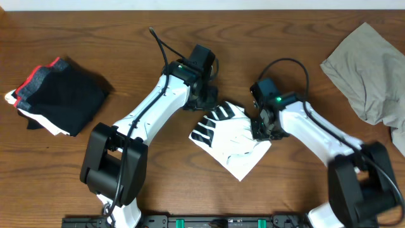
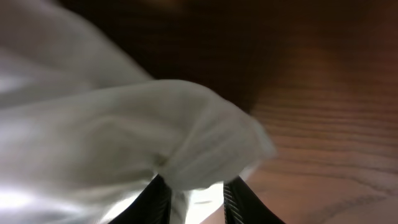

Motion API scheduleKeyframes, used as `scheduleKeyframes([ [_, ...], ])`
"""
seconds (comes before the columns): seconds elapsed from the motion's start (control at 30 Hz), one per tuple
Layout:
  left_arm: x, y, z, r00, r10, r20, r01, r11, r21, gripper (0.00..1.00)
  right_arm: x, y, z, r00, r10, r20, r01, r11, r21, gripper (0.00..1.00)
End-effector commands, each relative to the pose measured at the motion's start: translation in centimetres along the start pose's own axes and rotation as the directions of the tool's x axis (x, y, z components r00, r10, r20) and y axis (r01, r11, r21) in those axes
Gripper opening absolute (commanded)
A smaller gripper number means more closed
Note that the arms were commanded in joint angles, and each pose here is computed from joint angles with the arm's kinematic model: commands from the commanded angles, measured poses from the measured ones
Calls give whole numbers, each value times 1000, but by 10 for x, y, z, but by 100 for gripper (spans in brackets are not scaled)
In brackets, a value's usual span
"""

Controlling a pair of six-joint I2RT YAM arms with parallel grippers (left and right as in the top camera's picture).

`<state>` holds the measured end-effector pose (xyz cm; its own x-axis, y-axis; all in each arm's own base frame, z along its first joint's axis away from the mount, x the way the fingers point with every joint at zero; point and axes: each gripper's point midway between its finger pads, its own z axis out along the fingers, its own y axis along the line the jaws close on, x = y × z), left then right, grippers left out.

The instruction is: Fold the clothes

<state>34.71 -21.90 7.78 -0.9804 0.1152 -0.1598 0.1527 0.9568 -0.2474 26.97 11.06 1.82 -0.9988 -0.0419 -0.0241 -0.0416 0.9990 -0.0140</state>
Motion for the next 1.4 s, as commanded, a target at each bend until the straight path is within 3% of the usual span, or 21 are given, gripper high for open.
scheduleKeyframes([
  [0.0,1,0,-1,1000,21,-4,-21,1000,1,56,11,-20,22,993,88,-74,-81,993,89,29],
  [0.2,1,-1,-1,1000,23,-4,-23,1000,2,56,11,-21,31,993,78,-92,-69,993,100,32],
  [0.43,0,-2,0,1000,24,2,-24,1000,4,75,-16,-36,30,997,67,34,-72,981,179,39],
  [0.53,4,1,4,1000,23,-8,-23,1000,0,75,-33,-47,28,991,73,114,-98,969,228,47],
  [0.73,21,8,17,998,20,-58,-21,1000,-16,75,-68,-42,23,974,-81,213,35,976,213,52],
  [0.9,41,1,26,993,46,-108,-49,999,-22,75,-87,-36,11,959,-90,269,37,980,196,57],
  [1.07,80,-9,25,969,86,-230,-99,994,-46,75,-104,-9,-28,944,-75,322,63,997,47,60],
  [1.2,106,0,18,942,73,-328,-113,988,-103,69,-102,0,-69,937,-66,342,80,996,-26,60],
  [1.37,117,19,10,925,44,-377,-121,976,-183,66,-66,4,-105,956,-73,284,103,990,-93,60],
])
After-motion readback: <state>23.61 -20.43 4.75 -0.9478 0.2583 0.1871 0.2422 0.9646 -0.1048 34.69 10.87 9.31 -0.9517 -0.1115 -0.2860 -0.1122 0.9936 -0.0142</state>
